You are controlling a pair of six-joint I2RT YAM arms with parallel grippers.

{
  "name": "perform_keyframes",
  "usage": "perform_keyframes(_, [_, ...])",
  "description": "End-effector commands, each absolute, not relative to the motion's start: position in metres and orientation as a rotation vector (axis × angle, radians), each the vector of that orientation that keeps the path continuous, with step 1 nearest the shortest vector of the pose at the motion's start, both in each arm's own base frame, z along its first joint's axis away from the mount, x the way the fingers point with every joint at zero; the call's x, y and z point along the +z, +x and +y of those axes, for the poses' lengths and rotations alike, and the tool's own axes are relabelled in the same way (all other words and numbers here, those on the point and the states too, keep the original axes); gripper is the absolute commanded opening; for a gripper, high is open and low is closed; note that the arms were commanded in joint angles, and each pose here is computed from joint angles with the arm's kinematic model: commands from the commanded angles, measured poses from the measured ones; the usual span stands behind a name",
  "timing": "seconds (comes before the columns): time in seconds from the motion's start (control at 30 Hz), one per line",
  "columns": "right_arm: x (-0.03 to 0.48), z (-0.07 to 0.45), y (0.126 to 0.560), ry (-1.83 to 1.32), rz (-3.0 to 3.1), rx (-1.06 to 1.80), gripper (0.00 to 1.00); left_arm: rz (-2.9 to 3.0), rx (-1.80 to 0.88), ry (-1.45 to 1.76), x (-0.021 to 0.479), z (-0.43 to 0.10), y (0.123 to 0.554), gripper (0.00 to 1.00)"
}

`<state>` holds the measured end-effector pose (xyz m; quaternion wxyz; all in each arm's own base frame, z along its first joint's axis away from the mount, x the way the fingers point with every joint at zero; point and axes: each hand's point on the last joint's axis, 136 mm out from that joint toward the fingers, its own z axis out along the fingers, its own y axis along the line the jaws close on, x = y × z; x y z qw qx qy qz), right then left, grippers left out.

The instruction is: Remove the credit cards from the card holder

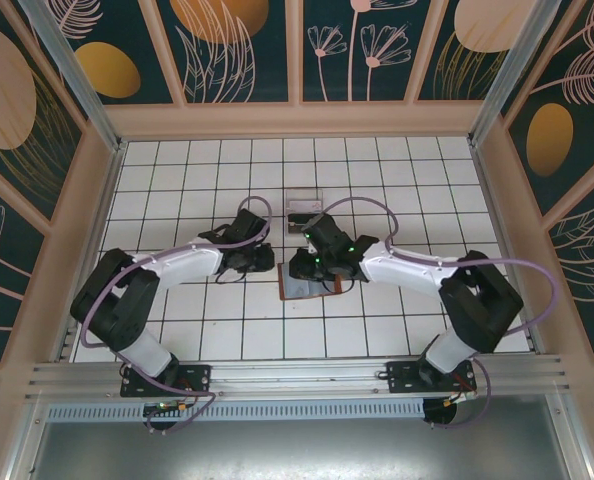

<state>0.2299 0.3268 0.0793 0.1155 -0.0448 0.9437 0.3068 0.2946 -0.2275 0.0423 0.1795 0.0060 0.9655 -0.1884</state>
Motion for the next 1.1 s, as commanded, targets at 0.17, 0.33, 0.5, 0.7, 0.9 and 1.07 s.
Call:
perform_keyframes(0.17, [0.064, 0.358, 0.230, -0.185, 2.813, 1.011, 0.20, 2.726, -0.473, -0.003, 0.045, -0.204, 0.285, 0.19])
perform_keyframes(0.33, [0.054, 0.359, 0.231, -0.192, 2.840, 0.976, 0.22, 2.721, -0.486, -0.012, 0.046, -0.203, 0.283, 0.20])
perform_keyframes(0.5, [0.039, 0.352, 0.232, -0.188, 2.875, 0.903, 0.25, 2.721, -0.495, -0.011, 0.047, -0.206, 0.284, 0.20])
perform_keyframes(0.7, [0.024, 0.336, 0.234, -0.156, 2.917, 0.758, 0.32, 2.725, -0.503, 0.000, 0.046, -0.209, 0.286, 0.20])
perform_keyframes(0.9, [0.021, 0.316, 0.235, -0.124, 2.938, 0.594, 0.37, 2.729, -0.509, 0.011, 0.046, -0.211, 0.287, 0.20])
perform_keyframes(1.07, [0.025, 0.304, 0.238, -0.127, 2.930, 0.438, 0.41, 2.733, -0.509, 0.019, 0.045, -0.212, 0.288, 0.19])
